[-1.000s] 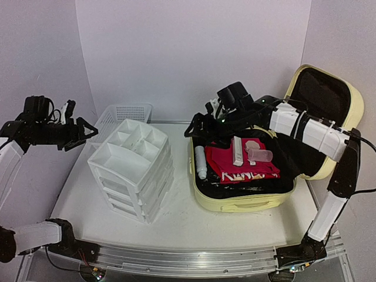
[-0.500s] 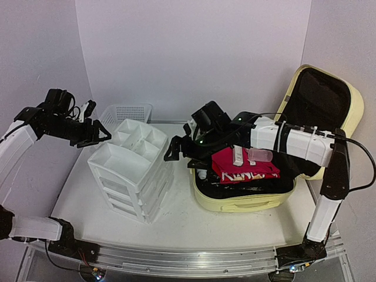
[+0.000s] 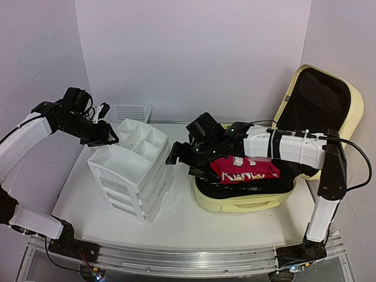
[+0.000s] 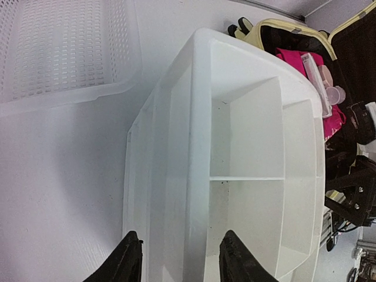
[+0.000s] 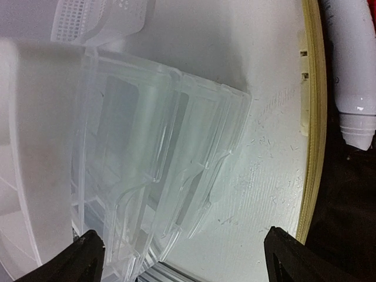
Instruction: Open, take out, and arrange the luggage
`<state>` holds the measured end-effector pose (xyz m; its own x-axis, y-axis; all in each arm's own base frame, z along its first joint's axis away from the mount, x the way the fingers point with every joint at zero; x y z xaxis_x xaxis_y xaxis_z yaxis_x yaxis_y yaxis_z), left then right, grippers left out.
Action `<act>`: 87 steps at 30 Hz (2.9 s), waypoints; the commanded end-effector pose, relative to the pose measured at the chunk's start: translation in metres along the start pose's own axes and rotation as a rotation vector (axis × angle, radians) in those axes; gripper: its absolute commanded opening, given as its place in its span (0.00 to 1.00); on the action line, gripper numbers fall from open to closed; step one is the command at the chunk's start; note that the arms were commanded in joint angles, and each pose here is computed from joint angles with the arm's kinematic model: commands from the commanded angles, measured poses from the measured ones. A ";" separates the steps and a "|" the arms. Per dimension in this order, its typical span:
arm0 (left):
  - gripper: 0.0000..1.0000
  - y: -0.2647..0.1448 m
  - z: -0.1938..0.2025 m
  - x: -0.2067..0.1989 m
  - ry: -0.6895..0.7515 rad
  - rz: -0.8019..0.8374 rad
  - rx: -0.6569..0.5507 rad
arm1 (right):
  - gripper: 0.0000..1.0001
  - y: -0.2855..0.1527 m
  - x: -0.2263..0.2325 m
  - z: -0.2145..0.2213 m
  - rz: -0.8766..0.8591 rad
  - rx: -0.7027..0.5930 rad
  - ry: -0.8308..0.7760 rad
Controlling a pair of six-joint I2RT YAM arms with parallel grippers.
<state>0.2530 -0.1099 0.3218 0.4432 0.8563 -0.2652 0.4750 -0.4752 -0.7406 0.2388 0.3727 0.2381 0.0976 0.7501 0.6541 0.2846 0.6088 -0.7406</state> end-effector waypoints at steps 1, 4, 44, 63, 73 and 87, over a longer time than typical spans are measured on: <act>0.41 -0.011 -0.006 -0.002 0.032 -0.091 -0.047 | 0.96 -0.015 0.023 0.000 -0.086 -0.102 0.109; 0.34 -0.009 -0.002 -0.002 0.027 -0.102 -0.034 | 0.96 -0.016 0.024 0.005 -0.076 -0.140 0.119; 0.05 -0.011 0.015 0.003 -0.028 -0.278 -0.015 | 0.81 0.013 0.008 0.059 0.194 -0.190 0.017; 0.03 -0.012 0.019 0.006 -0.007 -0.315 0.011 | 0.83 -0.026 0.035 0.049 0.093 -0.183 -0.195; 0.03 -0.011 0.021 0.005 -0.008 -0.299 0.015 | 0.83 -0.016 0.067 0.049 -0.131 -0.145 -0.114; 0.02 -0.008 0.020 0.005 -0.010 -0.287 0.021 | 0.73 0.012 0.057 0.052 -0.067 -0.130 -0.018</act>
<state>0.2400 -0.1059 0.3278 0.3186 0.9427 -0.0993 0.6012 -0.2820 -0.7477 0.1964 0.4270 0.2525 0.0231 0.7511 0.6598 0.4057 0.5961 -0.6928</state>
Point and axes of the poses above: each gripper's point midway between its finger pads, its own y axis out along the fingers, its own x axis along the line the jaws close on, z = x × y, the point moved 10 cm from there along -y, back along the fingers, and after that the axes turned 11 degrees about y, right-handed, at the moved point
